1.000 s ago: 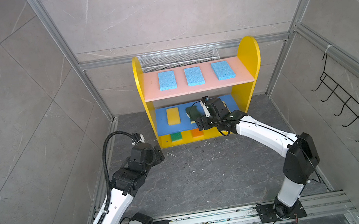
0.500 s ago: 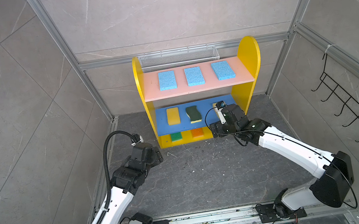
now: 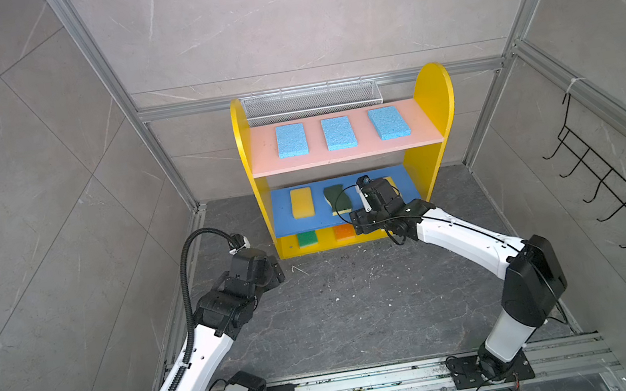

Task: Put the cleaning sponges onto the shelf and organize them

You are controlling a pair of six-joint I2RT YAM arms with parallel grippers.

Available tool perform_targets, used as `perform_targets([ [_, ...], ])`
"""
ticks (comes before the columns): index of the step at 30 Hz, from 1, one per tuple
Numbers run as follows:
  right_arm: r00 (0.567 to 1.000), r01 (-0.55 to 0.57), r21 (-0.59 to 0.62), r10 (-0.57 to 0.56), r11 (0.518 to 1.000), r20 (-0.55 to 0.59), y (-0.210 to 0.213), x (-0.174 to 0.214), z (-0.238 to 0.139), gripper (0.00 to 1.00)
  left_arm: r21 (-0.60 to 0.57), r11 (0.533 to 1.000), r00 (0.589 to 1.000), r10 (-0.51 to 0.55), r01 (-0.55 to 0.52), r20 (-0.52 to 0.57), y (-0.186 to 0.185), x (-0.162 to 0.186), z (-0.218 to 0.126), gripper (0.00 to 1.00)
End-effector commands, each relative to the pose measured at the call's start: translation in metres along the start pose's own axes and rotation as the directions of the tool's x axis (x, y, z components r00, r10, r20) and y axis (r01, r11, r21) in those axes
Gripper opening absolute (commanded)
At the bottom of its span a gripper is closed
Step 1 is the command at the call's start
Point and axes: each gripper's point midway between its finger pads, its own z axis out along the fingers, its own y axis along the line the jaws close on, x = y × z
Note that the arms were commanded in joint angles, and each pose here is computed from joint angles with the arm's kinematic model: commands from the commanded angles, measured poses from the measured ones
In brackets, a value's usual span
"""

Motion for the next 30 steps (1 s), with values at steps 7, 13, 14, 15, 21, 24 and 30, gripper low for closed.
perform_targets([
  [7,1.000,-0.005,0.002,0.005,1.000,0.015,0.010,-0.019,0.025,0.85,0.008,1.000,0.998,-0.018,0.018,0.058,0.000,-0.013,-0.007,0.82],
  [13,1.000,0.001,0.000,-0.001,1.000,-0.007,0.014,-0.013,0.035,0.85,0.005,1.000,0.997,-0.016,0.016,0.073,0.002,-0.016,-0.009,0.82],
  [14,1.000,0.002,0.001,-0.002,1.000,-0.009,0.014,-0.012,0.036,0.85,0.005,1.000,0.997,-0.017,0.017,0.074,0.002,-0.016,-0.009,0.82],
  [15,1.000,0.002,0.001,-0.002,1.000,-0.011,0.014,-0.011,0.037,0.85,0.004,1.000,0.997,-0.016,0.015,0.076,0.002,-0.017,-0.009,0.82],
  [21,1.000,-0.002,0.014,0.002,1.000,-0.011,0.014,-0.012,0.043,0.85,0.001,1.000,0.997,-0.018,0.018,0.081,0.003,-0.017,-0.010,0.82],
  [24,1.000,-0.007,0.019,0.007,1.000,-0.011,0.014,-0.013,0.048,0.85,-0.001,1.000,0.997,-0.019,0.019,0.081,0.003,-0.017,-0.010,0.82],
  [30,1.000,-0.016,0.021,0.016,1.000,-0.015,0.016,-0.015,0.056,0.85,-0.003,1.000,0.997,-0.020,0.021,0.078,0.004,-0.015,-0.010,0.82],
])
